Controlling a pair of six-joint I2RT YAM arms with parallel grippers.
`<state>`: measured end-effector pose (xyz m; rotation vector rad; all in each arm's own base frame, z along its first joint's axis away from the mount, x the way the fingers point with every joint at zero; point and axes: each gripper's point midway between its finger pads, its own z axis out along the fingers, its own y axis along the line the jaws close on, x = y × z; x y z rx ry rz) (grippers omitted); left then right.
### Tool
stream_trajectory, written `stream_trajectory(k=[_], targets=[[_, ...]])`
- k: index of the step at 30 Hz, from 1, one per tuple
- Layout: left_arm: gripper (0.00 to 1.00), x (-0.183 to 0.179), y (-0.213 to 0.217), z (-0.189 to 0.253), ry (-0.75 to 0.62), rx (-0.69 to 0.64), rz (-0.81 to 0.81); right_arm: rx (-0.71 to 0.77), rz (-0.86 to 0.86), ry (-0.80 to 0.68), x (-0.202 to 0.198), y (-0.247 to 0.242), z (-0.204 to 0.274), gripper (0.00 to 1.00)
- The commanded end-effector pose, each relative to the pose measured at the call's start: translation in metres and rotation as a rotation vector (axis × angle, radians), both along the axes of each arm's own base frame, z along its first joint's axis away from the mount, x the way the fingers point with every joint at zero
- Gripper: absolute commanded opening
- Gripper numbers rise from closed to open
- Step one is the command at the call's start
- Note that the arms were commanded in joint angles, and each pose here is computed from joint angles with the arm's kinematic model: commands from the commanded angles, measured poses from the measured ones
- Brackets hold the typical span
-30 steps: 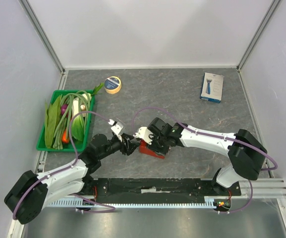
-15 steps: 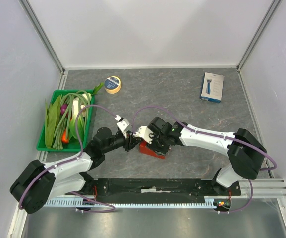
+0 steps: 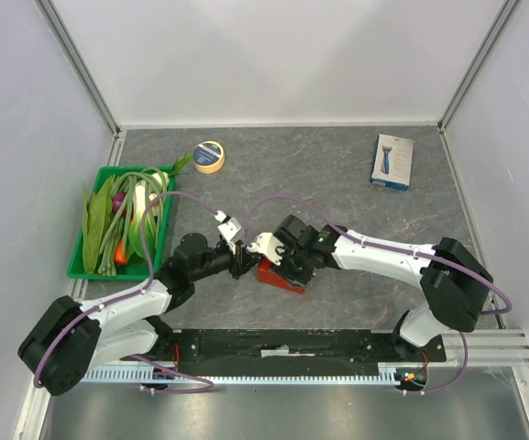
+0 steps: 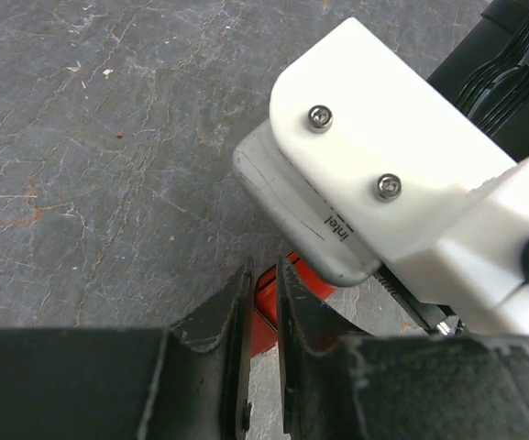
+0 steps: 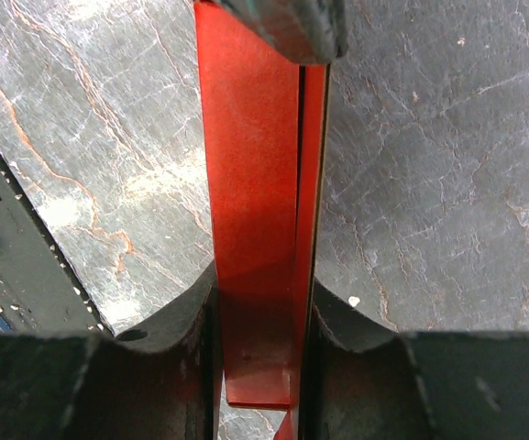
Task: Fold the paper box
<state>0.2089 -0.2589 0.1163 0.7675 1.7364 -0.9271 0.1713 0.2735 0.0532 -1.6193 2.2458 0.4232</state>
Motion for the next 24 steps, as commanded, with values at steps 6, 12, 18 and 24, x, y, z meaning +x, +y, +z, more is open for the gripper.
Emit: stream_trajectory(k=[6,12,18,24], targets=[[0.15,0.003,-0.006,0.013,0.060,-0.037,0.025,-0.002,-0.001,-0.007,0.004,0.004,0.003,0.26],[0.08,-0.003,-0.009,0.020,0.104,-0.096,0.038,0.008,-0.017,-0.015,0.007,0.006,0.004,0.27],[0.02,0.001,-0.011,0.018,0.202,-0.134,0.108,0.021,-0.017,-0.008,0.007,0.010,0.004,0.28],[0.02,0.003,-0.009,0.010,0.304,-0.164,0.220,0.024,-0.019,-0.009,0.006,0.010,0.005,0.28]])
